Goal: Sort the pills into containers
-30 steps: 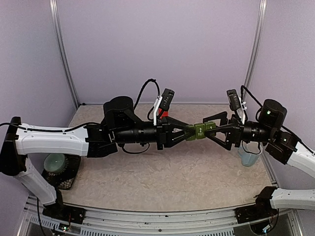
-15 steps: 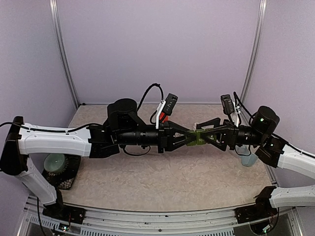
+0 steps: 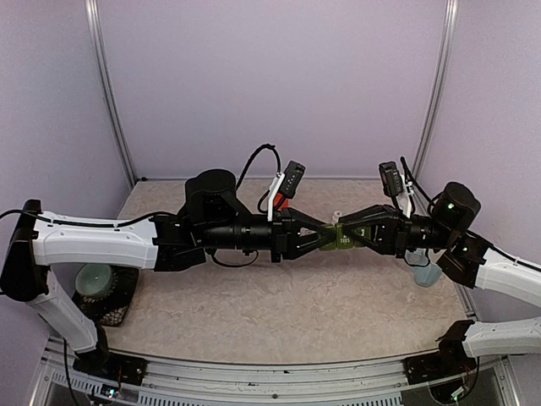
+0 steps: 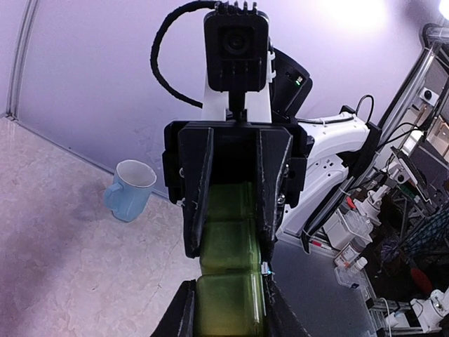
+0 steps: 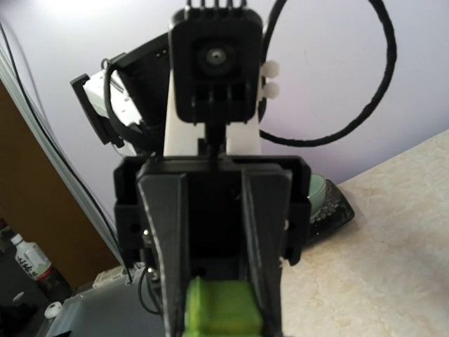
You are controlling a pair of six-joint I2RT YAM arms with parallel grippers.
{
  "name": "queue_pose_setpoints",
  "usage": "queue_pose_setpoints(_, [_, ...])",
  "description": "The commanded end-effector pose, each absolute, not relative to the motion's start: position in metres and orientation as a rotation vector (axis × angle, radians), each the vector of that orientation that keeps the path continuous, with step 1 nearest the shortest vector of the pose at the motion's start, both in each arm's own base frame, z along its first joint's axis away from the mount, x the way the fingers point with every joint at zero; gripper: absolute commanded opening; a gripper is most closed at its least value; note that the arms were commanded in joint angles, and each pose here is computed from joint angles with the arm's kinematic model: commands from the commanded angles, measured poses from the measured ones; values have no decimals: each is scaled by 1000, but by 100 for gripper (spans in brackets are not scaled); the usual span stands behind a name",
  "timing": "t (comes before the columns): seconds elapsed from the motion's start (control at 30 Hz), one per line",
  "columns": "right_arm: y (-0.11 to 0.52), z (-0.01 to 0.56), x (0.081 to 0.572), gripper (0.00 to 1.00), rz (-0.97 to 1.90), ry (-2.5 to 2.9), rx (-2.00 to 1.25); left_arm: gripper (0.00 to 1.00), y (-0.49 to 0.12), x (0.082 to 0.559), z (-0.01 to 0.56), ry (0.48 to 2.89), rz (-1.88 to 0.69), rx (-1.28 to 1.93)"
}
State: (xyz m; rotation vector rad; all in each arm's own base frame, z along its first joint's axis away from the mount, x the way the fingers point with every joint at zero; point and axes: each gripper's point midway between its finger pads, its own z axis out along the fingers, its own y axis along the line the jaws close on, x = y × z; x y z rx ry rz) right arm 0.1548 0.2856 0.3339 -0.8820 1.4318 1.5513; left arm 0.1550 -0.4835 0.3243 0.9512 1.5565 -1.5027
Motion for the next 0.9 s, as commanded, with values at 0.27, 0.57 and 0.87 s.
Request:
queue_pose_setpoints(0.27, [288, 340, 148, 10, 1609, 1401, -906, 48, -478, 161, 336, 1518, -1491, 924])
queue_pose_setpoints(0.57, [267, 364, 176, 10, 1432, 1349, -662, 73, -449, 169, 332, 1516, -1502, 766])
queue_pose_setpoints(0.87, [254, 370, 190, 9, 1480, 1312, -456, 76, -439, 164, 352, 1348, -1696, 686])
